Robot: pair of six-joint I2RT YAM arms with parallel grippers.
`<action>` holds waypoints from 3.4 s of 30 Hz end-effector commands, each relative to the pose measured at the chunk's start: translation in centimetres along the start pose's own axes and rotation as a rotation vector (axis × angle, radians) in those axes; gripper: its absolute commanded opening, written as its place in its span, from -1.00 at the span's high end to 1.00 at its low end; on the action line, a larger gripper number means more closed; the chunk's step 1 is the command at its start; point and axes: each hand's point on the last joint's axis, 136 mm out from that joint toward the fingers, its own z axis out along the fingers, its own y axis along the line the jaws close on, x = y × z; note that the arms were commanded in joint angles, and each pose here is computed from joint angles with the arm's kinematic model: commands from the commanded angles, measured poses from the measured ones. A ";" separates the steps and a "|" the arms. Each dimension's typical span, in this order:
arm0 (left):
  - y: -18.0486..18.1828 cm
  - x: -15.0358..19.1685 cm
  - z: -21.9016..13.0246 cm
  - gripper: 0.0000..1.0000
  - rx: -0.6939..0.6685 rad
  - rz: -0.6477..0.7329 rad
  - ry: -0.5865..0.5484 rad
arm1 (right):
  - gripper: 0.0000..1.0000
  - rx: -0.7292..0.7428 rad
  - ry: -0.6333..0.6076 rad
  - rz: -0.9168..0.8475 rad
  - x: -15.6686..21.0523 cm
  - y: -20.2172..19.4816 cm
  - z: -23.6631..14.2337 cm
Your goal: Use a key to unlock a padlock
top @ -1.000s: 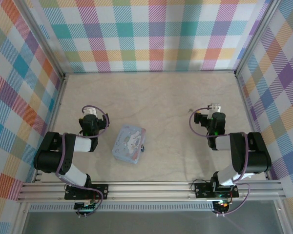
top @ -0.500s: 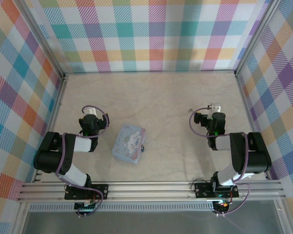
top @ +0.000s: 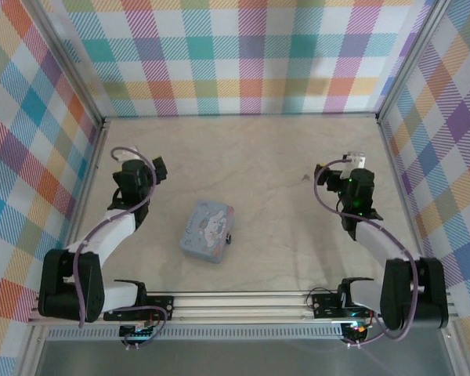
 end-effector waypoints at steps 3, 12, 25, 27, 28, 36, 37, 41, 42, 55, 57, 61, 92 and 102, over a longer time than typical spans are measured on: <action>1.1 4.0 -3.1 -1.00 -0.062 -0.285 0.358 | -0.99 -0.114 0.203 0.414 0.3 2.6 -2.3; 0.3 11.4 -13.1 -0.83 -0.055 -0.382 0.717 | -0.99 -0.384 0.408 0.461 0.6 8.5 -4.1; -0.1 18.5 -21.7 -0.79 -0.030 -0.505 0.966 | -1.00 -0.524 0.685 0.312 7.0 17.8 -3.4; -1.2 19.1 -21.8 -0.81 0.005 -0.503 0.974 | -1.00 -0.546 0.705 0.296 7.5 19.1 -3.1; -1.9 19.2 -21.7 -0.82 0.028 -0.503 0.971 | -0.99 -0.557 0.715 0.287 7.9 19.8 -2.9; -7.7 18.5 -20.2 -0.89 0.224 -0.508 0.877 | -0.97 -0.623 0.771 0.232 9.6 23.8 -2.5; -8.2 18.7 -20.0 -0.89 0.234 -0.506 0.875 | -0.96 -0.630 0.772 0.232 9.7 24.1 -2.4; -9.7 19.3 -19.0 -0.89 0.265 -0.519 0.857 | -0.92 -0.666 0.804 0.214 10.2 25.8 -2.3; -9.9 19.4 -18.7 -0.89 0.268 -0.519 0.851 | -0.91 -0.675 0.807 0.208 10.2 26.2 -2.3; -14.4 16.8 -14.6 -0.92 0.316 -0.417 0.721 | -0.48 -0.712 0.919 0.190 12.5 28.2 -1.8; -15.5 16.3 -13.9 -0.92 0.342 -0.416 0.718 | -0.39 -0.702 0.932 0.186 13.0 28.0 -1.9; -17.2 15.6 -12.6 -0.91 0.362 -0.379 0.709 | -0.24 -0.674 0.956 0.180 13.9 27.2 -2.4; -20.2 19.1 -9.7 -0.83 0.412 -0.315 0.828 | -0.15 -0.356 0.888 0.189 15.2 18.6 -4.8; -22.6 18.0 -8.3 -0.82 0.450 -0.282 0.797 | 0.10 -0.396 0.907 0.207 15.7 20.6 -2.1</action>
